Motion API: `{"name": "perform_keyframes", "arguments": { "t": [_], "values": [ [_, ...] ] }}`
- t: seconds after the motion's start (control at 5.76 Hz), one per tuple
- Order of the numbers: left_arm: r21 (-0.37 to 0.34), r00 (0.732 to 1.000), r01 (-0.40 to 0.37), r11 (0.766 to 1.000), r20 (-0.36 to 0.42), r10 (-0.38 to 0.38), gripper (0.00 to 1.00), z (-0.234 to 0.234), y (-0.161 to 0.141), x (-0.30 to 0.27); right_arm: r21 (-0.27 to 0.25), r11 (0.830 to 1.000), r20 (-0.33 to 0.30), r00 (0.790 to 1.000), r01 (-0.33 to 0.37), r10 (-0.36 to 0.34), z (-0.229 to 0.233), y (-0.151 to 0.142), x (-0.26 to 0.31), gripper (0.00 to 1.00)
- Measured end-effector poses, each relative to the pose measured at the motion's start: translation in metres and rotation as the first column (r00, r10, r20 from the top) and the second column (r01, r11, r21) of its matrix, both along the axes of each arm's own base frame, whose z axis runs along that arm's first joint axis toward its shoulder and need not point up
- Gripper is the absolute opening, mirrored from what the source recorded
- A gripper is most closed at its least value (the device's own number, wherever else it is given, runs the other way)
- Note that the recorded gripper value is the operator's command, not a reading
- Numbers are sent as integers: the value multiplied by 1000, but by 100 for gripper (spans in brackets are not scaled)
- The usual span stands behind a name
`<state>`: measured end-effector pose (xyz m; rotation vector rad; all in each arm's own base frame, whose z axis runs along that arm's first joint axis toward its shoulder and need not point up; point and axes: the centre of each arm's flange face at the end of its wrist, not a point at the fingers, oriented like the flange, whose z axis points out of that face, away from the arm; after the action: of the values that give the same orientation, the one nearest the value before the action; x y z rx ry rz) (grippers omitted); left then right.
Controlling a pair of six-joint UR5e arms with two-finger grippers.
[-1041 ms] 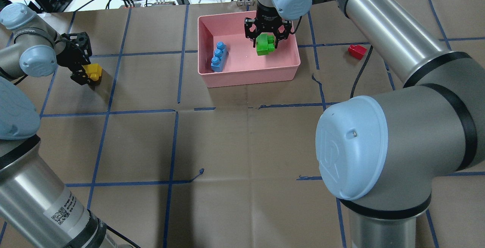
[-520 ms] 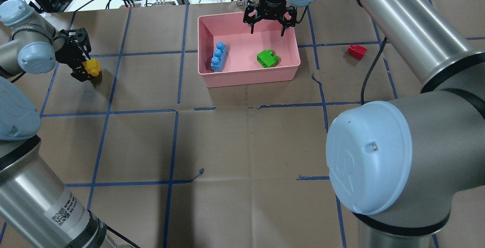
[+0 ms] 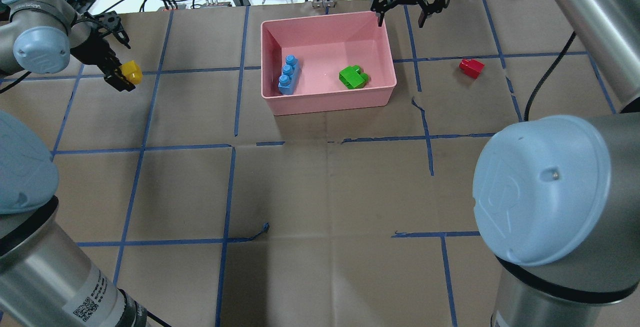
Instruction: Put all blocks into box
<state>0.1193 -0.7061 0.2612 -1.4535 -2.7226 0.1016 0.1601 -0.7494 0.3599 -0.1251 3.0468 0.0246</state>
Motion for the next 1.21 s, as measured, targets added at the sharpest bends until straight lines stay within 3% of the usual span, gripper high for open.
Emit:
{"name": "perform_keyframes", "arguments": {
  "t": [0.17,0.35,0.52,0.69,0.87,1.04,1.21],
  "values": [
    [13,996,-90,996,-2,91,0,25,2,-41,-7,988,-16,988,-156,155,-8,-7,-35,100],
    [16,980,-198,980,-6,198,0,46,3,-86,4,947,-38,947,-320,320,-26,-15,-63,100],
    [11,951,-309,951,-13,309,0,68,-3,-137,20,878,-35,878,-478,478,-49,-23,-87,100],
    [17,911,-411,912,-22,411,0,90,-15,-190,19,790,-40,789,-612,613,-72,-32,-111,100],
    [36,859,-510,859,-29,511,0,100,-29,-243,21,718,-58,716,-696,696,-95,-41,-132,100],
    [53,808,-587,808,-28,589,0,95,-34,-304,38,687,-54,685,-725,726,-120,-46,-145,100],
    [69,777,-627,776,-15,629,0,79,-33,-354,59,681,-29,681,-730,732,-144,-45,-157,100]
  ]
}}
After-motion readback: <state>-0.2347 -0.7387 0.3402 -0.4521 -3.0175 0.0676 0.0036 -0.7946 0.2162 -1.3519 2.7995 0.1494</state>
